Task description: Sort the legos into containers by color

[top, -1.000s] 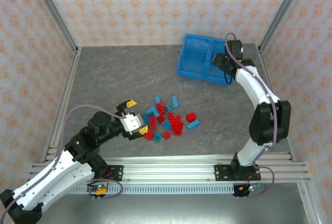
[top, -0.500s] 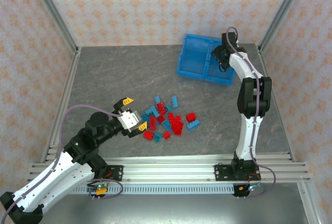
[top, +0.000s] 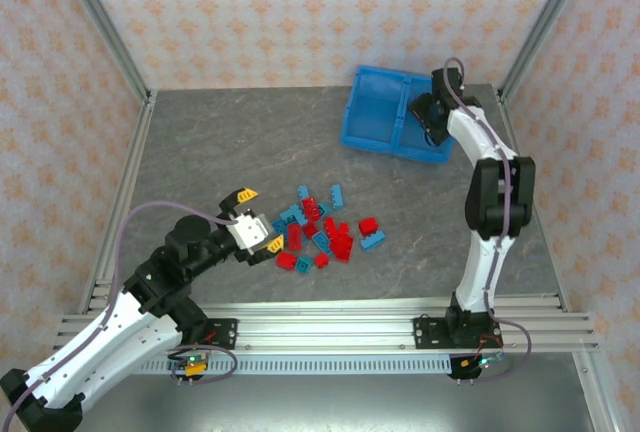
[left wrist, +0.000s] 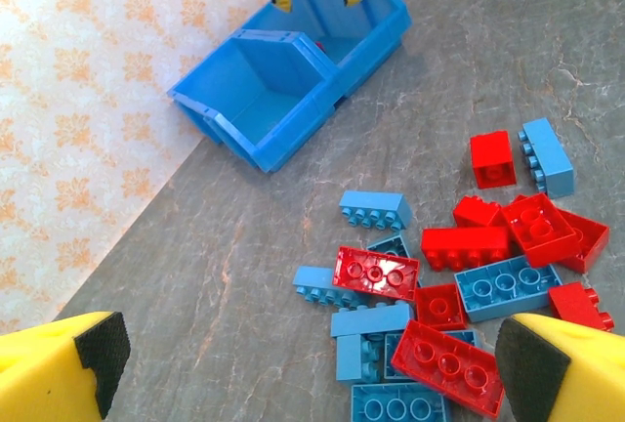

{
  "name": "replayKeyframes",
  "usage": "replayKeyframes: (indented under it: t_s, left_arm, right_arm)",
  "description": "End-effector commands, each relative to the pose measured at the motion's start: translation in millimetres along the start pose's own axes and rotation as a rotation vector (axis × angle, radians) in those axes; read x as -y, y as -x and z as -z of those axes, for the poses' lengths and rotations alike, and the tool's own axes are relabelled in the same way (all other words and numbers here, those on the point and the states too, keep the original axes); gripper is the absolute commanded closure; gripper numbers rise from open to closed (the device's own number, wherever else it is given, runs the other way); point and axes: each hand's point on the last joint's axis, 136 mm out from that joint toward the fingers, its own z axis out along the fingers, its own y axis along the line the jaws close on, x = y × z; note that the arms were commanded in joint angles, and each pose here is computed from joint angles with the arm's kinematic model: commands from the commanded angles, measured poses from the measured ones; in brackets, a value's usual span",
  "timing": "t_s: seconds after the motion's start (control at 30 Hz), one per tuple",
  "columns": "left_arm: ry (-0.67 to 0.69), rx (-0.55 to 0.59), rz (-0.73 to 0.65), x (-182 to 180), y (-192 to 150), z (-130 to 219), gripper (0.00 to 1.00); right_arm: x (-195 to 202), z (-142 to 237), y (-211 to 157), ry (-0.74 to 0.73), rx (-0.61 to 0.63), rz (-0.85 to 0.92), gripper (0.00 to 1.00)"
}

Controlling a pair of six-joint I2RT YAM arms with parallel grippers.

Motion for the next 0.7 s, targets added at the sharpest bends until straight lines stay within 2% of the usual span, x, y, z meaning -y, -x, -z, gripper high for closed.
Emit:
replayKeyframes:
  t_s: [0.0, 0.1, 0.23, 0.4, 0.57, 0.67]
  left_arm:
    - [-0.056, -0.02, -0.054, 8, -2, 2, 0.0]
    - [-0.109, -0.048, -0.078, 16, -7, -1, 0.0]
    - [-0.192, -0.07, -0.111, 30, -13, -5, 0.0]
    - [-0.293, -0.099, -0.143, 47, -22, -7, 0.0]
    - [-0.383, -0.121, -0.167, 63, -30, -5, 0.01]
    - [-0.38, -0.167, -0.208, 63, -39, -5, 0.0]
  right_arm:
    - [-12, 57, -16, 0.106, 0.021, 0.1, 0.17]
    - [-4, 92, -67, 0.123, -0.026, 0.357, 0.17]
    - [37, 121, -139, 0.026, -0.139, 0.716, 0.16]
    - [77, 132, -229, 0.076, -0.38, 0.961, 0.16]
    - [97, 123, -256, 0.04, -0.498, 1.05, 0.16]
    - [95, 110, -266, 0.02, -0.528, 1.102, 0.18]
